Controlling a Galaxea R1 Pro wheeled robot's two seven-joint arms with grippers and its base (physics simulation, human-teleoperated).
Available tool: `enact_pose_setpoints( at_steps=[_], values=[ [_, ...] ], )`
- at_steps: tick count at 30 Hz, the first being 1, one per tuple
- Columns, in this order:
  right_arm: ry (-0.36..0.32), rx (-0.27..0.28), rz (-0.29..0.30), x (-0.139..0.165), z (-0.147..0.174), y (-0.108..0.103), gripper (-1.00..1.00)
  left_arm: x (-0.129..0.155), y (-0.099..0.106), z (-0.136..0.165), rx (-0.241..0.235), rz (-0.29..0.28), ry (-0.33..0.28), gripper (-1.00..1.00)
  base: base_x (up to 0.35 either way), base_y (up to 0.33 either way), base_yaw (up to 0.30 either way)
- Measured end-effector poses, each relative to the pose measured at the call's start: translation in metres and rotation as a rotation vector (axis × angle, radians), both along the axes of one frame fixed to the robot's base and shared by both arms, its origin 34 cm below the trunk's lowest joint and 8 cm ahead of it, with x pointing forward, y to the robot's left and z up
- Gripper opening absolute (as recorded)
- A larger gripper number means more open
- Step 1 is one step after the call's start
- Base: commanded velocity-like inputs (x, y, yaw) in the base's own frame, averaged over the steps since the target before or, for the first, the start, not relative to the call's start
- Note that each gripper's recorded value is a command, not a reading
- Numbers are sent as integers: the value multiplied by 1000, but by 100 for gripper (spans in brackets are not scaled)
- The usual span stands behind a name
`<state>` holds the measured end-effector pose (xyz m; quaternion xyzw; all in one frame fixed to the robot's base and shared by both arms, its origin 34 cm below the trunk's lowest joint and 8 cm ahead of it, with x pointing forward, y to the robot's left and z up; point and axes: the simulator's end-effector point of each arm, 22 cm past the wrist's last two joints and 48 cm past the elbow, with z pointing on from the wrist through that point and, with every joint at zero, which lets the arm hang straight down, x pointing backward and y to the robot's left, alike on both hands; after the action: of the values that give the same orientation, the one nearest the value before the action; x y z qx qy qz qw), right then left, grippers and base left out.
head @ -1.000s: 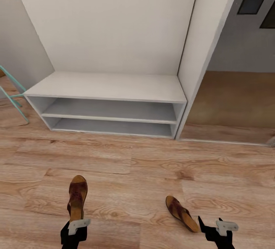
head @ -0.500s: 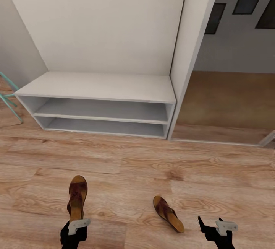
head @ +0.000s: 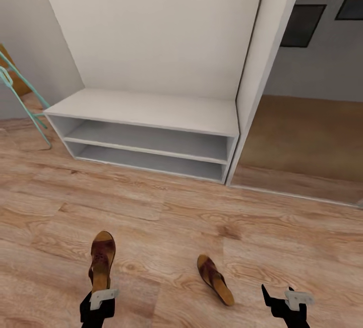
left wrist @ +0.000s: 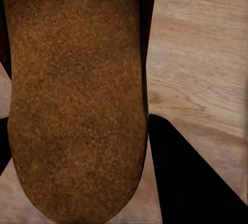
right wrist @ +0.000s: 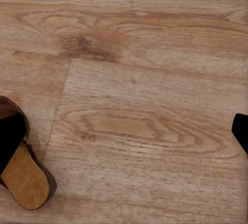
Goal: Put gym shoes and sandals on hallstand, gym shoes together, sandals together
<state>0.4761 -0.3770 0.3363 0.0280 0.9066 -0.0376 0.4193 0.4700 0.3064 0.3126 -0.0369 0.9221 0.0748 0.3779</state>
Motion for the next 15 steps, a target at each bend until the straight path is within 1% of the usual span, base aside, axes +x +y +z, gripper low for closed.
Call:
enact_pose_setpoints(
  at_steps=[7,12,15],
  values=[
    [-1,0,0,0,0,0,100,1,0,1,0,0,-2,-100,-154,-241,272],
    [-2,0,0,1,1,0,100,1,0,1,0,0,-3,-100,-212,-161,272],
    [-3,0,0,1,1,0,100,2,0,2,0,0,-6,-100,-102,-71,272]
  ],
)
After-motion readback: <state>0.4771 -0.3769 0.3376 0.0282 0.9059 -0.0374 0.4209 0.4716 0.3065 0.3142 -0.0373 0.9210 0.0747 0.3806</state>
